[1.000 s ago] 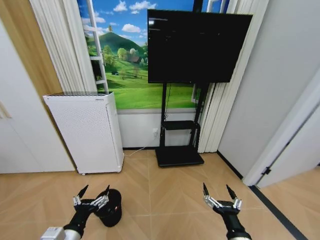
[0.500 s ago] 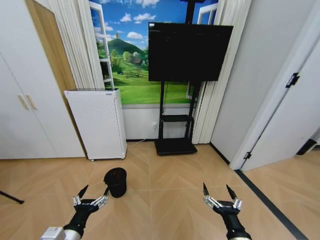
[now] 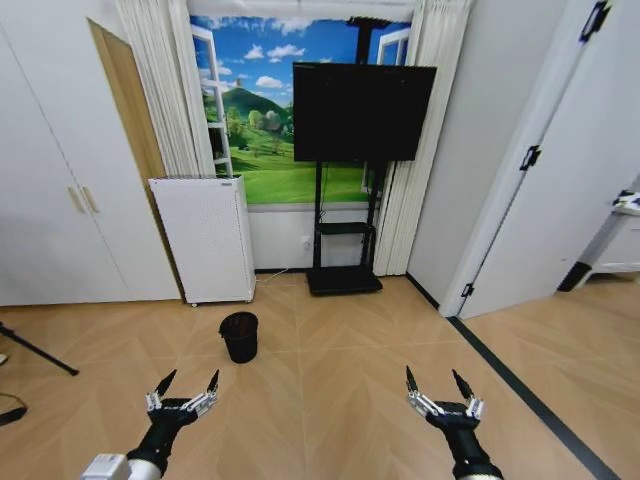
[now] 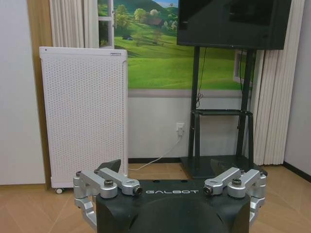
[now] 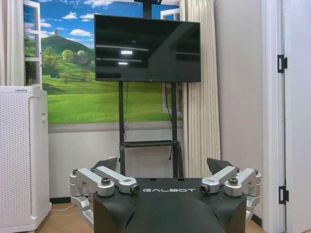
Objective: Pick up the trash bin and place the garbage on the floor into it.
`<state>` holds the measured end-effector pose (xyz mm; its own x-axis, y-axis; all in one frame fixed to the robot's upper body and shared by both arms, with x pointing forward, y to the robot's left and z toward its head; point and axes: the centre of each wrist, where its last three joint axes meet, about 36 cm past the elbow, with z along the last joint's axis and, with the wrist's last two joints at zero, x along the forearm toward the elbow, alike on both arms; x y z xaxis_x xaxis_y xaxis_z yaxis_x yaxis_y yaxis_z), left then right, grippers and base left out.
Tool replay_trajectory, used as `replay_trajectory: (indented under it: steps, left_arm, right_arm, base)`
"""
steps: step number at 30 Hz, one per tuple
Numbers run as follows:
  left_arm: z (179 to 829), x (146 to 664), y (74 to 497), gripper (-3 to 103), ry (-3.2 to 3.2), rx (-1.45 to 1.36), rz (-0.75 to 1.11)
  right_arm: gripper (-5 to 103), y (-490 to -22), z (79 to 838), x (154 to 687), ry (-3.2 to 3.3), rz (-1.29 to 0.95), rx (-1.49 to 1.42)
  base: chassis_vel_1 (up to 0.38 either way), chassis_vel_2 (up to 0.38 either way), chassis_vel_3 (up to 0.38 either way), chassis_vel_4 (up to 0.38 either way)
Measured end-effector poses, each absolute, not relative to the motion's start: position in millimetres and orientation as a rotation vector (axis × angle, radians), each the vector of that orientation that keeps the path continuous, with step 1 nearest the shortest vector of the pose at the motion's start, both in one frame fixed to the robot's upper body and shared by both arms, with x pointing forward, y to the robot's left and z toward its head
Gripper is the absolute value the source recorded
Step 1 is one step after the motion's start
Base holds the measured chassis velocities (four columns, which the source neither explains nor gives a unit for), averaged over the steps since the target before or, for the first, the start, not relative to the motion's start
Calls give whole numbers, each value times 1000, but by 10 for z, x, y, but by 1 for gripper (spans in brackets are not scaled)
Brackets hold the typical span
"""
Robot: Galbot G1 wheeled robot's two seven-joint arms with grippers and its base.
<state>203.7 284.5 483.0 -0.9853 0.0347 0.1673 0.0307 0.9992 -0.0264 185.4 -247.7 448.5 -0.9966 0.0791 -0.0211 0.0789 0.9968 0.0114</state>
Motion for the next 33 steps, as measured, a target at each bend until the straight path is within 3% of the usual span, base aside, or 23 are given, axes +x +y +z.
replay_trajectory:
  steps: [33]
  left_arm:
    - [4831,2037,2845,100,-2972,-49,35]
  right_arm:
    - [100,-2477,4485,1854,3117,16,123]
  base:
    - [28,17,-28,-22]
